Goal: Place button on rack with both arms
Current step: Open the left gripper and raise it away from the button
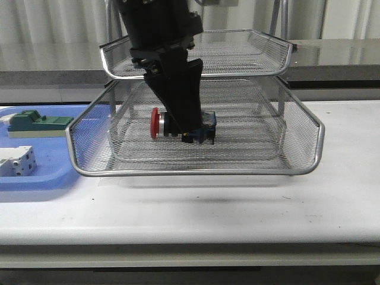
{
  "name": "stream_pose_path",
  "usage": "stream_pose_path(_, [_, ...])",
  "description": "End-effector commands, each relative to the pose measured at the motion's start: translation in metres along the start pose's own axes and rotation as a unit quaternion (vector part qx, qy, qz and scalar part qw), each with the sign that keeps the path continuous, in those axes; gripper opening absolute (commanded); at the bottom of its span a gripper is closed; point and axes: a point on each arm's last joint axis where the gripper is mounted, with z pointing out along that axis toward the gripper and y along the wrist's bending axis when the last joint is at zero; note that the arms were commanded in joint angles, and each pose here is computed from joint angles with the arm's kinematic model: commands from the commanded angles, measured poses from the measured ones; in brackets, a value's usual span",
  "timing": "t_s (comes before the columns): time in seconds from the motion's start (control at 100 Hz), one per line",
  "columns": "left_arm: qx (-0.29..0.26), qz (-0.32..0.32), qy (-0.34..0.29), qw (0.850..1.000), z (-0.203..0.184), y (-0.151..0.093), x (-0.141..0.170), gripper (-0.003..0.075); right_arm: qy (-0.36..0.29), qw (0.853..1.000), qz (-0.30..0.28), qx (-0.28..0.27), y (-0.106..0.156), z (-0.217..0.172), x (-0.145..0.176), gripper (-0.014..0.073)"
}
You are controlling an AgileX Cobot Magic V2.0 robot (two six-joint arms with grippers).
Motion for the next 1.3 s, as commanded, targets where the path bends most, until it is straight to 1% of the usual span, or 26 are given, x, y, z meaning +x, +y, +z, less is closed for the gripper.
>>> stream_pose_path(0.0, [-0.022,0.004,-0.045,0.999,-0.03,-0.007,-0.008,0.0475,-0.042,0.999,0.0,0.001,0.0,-0.007,-0.012,-0.0068])
stream_pose_path(0.21, [-0.019,0.003,-0.042,0.999,-0.034,-0.009,-0.008,0.0475,-0.042,0.999,0.0,0.001,0.0,-0.007,-0.012,-0.0068])
stream_pose_path(0.36, [-0.033,-0.014,-0.059,0.998,-0.056,-0.011,-0.009,0.0473,-0.042,0.999,0.0,0.001,0.0,-0.007,-0.012,-0.0068])
stream_pose_path(0.42, [-0.051,-0.018,-0.063,0.997,-0.068,-0.013,-0.006,0.0473,-0.042,0.999,0.0,0.001,0.0,-0.007,-0.012,-0.0068])
stream_pose_path(0.56, [-0.094,-0.053,-0.072,0.992,-0.098,-0.013,0.005,0.0473,-0.042,0.999,0.0,0.001,0.0,-0.007,-0.012,-0.0068])
stream_pose_path(0.71, [-0.14,-0.104,-0.081,0.981,-0.132,-0.005,0.028,0.0473,-0.042,0.999,0.0,0.001,0.0,-0.007,-0.012,-0.0068])
stream_pose_path(0.77, [-0.154,-0.115,-0.087,0.977,-0.144,-0.003,0.039,0.0473,-0.042,0.999,0.0,0.001,0.0,-0.007,-0.012,-0.0068])
stream_pose_path(0.91, [-0.187,-0.161,-0.104,0.963,-0.17,0.003,0.068,0.0473,-0.042,0.999,0.0,0.001,0.0,-0.007,-0.012,-0.0068])
stream_pose_path(1.05, [-0.229,-0.203,-0.123,0.944,-0.19,0.005,0.102,0.0473,-0.042,0.999,0.0,0.001,0.0,-0.007,-0.012,-0.0068])
stream_pose_path(1.18, [-0.264,-0.246,-0.146,0.921,-0.203,0.001,0.136,0.0473,-0.042,0.999,0.0,0.001,0.0,-0.007,-0.012,-0.0068])
stream_pose_path(1.29, [-0.293,-0.279,-0.171,0.898,-0.211,-0.009,0.162,0.0473,-0.042,0.999,0.0,0.001,0.0,-0.007,-0.012,-0.0068])
